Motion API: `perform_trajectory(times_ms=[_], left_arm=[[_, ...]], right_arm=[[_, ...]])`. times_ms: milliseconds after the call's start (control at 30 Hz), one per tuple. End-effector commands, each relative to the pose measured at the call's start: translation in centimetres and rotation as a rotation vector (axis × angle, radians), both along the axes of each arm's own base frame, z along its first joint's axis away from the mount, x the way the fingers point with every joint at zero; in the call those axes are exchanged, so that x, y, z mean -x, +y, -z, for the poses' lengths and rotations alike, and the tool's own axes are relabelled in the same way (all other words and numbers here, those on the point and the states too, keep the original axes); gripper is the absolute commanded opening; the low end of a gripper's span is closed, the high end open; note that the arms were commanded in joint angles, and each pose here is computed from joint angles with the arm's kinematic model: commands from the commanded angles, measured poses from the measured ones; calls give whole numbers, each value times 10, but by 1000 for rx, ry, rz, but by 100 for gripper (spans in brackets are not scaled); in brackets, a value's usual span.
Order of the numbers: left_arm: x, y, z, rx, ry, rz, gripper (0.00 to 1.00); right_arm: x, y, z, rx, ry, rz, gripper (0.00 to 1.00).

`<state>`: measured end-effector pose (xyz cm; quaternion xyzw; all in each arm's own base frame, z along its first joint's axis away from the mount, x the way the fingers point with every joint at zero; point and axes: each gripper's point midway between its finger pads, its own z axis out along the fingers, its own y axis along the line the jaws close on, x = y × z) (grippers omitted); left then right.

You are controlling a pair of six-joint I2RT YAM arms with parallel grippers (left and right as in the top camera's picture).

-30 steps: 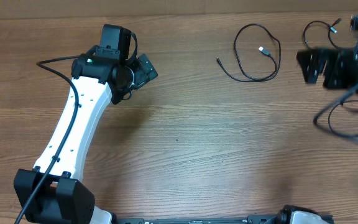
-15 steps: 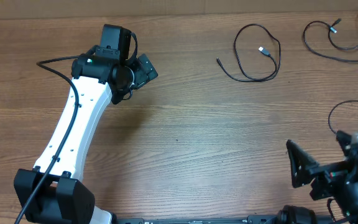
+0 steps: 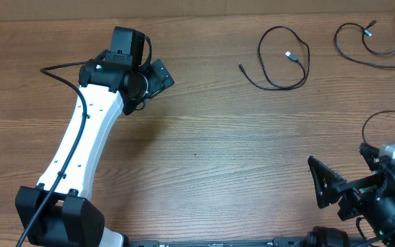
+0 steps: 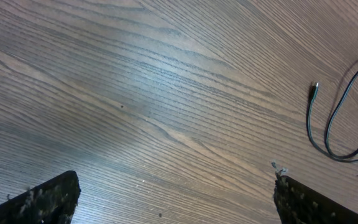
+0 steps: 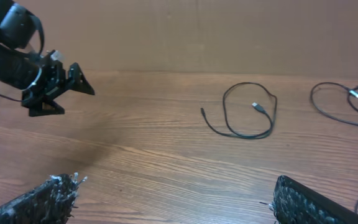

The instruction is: Untangle cables

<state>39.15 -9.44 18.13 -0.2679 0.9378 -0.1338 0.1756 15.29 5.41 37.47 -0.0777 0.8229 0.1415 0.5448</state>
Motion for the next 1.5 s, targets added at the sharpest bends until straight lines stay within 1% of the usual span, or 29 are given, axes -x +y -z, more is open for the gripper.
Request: perform_trajectory(times_ms=[0, 267, 367, 433, 533, 667, 733, 933, 1067, 1167, 1467], left_arm=[[1, 2, 7, -13, 14, 10, 99], [1, 2, 7, -13, 14, 10, 99], [1, 2, 7, -13, 14, 10, 100], [1, 2, 7, -13, 14, 10, 99], [1, 2, 7, -13, 14, 10, 100], [1, 2, 7, -13, 14, 10, 100], [1, 2, 7, -13, 14, 10, 100], [1, 2, 7, -13, 14, 10, 100], [1, 2, 7, -13, 14, 10, 100], [1, 2, 7, -13, 14, 10, 100], [1, 2, 7, -13, 14, 10, 100]], right_arm=[[0, 5, -2, -15, -7, -25, 100], [-3, 0, -5, -4, -23, 0, 100], [-8, -1, -6, -47, -23, 15, 100], [-20, -3, 1, -82, -20, 30, 100], [-41, -6, 8, -81, -59, 27, 100], [-63, -10, 10, -77, -175, 22, 100], [-69, -11, 13, -79, -223, 22, 100], [-75, -21, 40, -118, -315, 85, 100], [-73, -27, 61, -166, -379, 131, 100], [-71, -34, 80, -208, -399, 179, 100], [-70, -46, 121, -222, -428, 267, 100]])
